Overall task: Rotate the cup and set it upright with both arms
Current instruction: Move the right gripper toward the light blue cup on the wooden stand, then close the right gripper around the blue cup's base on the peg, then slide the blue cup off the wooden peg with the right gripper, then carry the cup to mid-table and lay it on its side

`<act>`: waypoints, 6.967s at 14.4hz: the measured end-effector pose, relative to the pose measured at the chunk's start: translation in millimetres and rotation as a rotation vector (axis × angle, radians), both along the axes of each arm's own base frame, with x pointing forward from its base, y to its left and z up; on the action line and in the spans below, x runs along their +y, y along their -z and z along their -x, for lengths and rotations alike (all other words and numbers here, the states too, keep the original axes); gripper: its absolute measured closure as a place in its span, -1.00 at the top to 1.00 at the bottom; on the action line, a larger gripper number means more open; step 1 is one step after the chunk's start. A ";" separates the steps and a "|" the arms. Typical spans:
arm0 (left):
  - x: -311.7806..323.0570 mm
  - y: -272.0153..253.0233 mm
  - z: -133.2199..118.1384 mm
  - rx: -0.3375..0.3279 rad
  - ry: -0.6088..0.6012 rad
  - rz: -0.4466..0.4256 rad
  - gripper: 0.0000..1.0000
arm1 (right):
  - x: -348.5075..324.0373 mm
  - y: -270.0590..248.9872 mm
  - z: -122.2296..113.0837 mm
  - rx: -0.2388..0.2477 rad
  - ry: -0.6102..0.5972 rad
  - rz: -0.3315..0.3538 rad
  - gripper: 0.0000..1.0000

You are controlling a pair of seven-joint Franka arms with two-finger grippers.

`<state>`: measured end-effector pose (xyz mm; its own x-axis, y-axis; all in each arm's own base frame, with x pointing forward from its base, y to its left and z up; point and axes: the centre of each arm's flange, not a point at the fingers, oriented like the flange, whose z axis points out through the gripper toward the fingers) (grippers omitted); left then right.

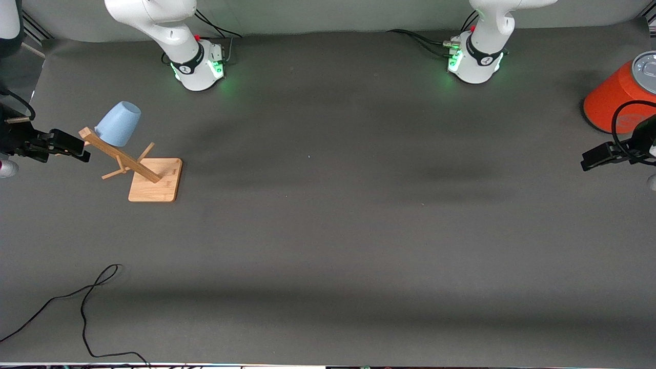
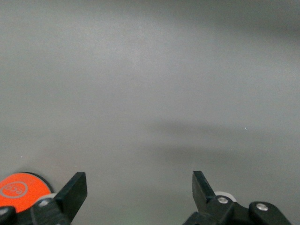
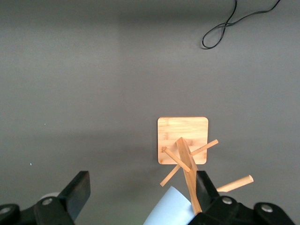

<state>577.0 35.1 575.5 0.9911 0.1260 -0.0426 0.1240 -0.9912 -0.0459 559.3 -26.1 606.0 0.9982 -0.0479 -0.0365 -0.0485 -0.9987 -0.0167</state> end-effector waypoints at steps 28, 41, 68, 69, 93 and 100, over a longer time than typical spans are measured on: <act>-1.0 -5.7 2.0 0.009 0.022 0.003 1.00 | -29.2 36.2 145.7 0.058 0.584 0.007 1.00; 0.6 -5.0 3.0 0.018 0.023 0.004 1.00 | -37.4 133.1 158.3 0.080 0.736 0.030 1.00; 10.0 -4.6 4.6 0.026 0.012 0.005 1.00 | 62.9 42.2 165.2 0.167 0.870 -0.004 0.65; 9.9 -4.9 4.6 0.026 0.013 0.005 1.00 | 82.9 36.3 166.5 0.169 0.890 -0.014 0.65; -40.9 -81.7 22.0 -0.099 0.086 0.003 1.00 | 628.1 317.0 100.3 -0.041 1.434 0.149 0.65; -36.7 -83.8 15.8 -0.137 0.080 0.002 1.00 | 637.1 394.5 108.1 -0.066 1.474 0.174 0.65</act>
